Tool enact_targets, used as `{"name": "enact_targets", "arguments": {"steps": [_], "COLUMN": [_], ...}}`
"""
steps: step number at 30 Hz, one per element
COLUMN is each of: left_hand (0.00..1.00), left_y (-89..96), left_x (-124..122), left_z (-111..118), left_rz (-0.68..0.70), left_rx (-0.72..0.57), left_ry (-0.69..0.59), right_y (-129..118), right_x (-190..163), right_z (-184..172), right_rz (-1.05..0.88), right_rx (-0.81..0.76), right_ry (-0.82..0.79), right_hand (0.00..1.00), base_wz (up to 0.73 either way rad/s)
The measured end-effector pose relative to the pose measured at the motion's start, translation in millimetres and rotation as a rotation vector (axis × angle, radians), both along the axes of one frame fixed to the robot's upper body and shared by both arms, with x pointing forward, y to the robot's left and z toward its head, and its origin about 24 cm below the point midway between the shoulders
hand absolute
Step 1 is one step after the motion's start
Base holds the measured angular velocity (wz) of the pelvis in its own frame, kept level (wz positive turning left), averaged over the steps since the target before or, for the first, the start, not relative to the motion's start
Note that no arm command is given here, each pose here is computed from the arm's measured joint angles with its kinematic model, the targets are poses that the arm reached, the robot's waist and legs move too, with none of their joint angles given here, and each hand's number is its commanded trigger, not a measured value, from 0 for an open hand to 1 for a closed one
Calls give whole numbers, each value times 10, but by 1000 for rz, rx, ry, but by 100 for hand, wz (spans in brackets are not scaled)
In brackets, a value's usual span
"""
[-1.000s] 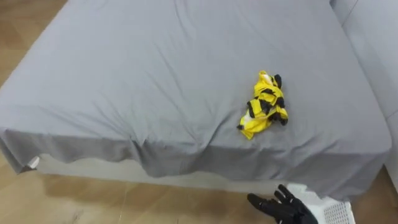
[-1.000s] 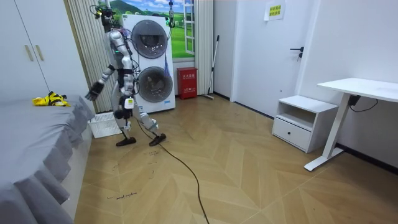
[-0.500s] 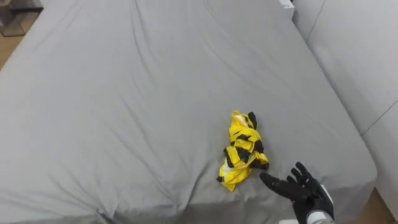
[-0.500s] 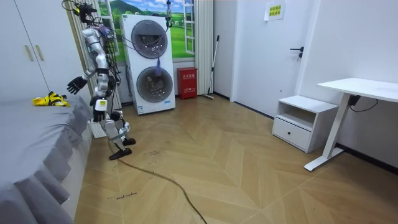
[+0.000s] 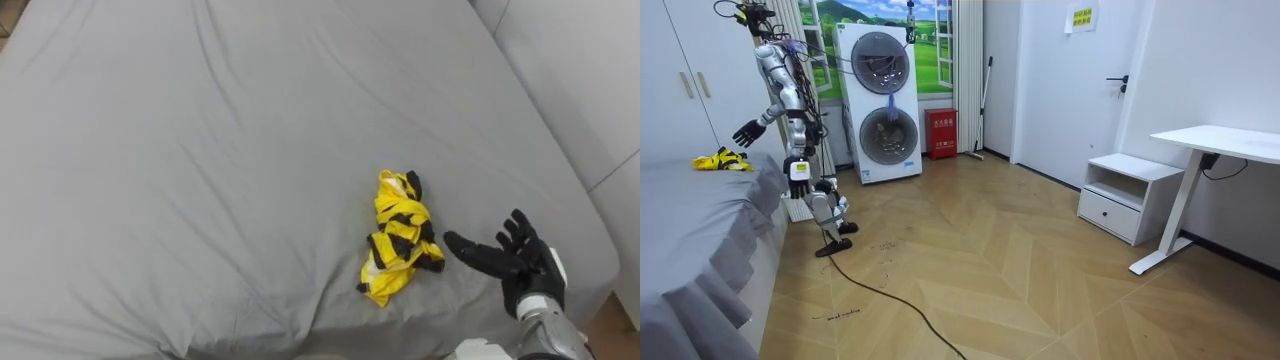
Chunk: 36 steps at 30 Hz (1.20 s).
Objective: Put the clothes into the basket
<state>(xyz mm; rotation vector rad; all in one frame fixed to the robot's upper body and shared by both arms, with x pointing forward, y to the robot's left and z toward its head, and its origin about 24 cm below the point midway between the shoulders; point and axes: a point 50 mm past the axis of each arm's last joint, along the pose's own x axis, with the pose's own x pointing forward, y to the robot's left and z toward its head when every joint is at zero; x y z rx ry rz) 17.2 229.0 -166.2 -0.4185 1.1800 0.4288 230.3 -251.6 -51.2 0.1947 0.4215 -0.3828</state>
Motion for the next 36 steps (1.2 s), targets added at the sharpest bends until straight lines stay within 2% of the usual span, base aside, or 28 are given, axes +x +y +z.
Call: {"name": "enact_targets", "arguments": {"steps": [13, 16, 18, 29, 30, 31, 36], "left_hand": [0, 0, 0, 0, 0, 0, 0], "left_y": [2, -9, -21, -36, -42, -43, -70], "left_x": [267, 280, 330, 452, 461, 471, 543], "left_z": [-1, -3, -2, 13, 13, 14, 20], "left_rz": [-56, -48, -46, -53, -50, -51, -55], "left_rx": [-17, -26, -34, -53, -56, -56, -69], "left_ry": [-27, -27, -34, -69, -71, -73, -86], "right_y": [271, 180, 29, -341, -386, -408, -618], "right_x": [428, 480, 504, 692, 713, 720, 790], "right_z": [20, 27, 43, 273, 314, 333, 533], "right_rz": [207, 197, 163, 68, 49, 38, -55], "right_rx": [-92, -130, -150, -278, -288, -289, -315], "right_ry": [63, 100, 133, 196, 198, 198, 190], "right_hand": [0, 0, 0, 0, 60, 98, 100], "base_wz": [6, 26, 12, 7, 7, 4, 1]}}
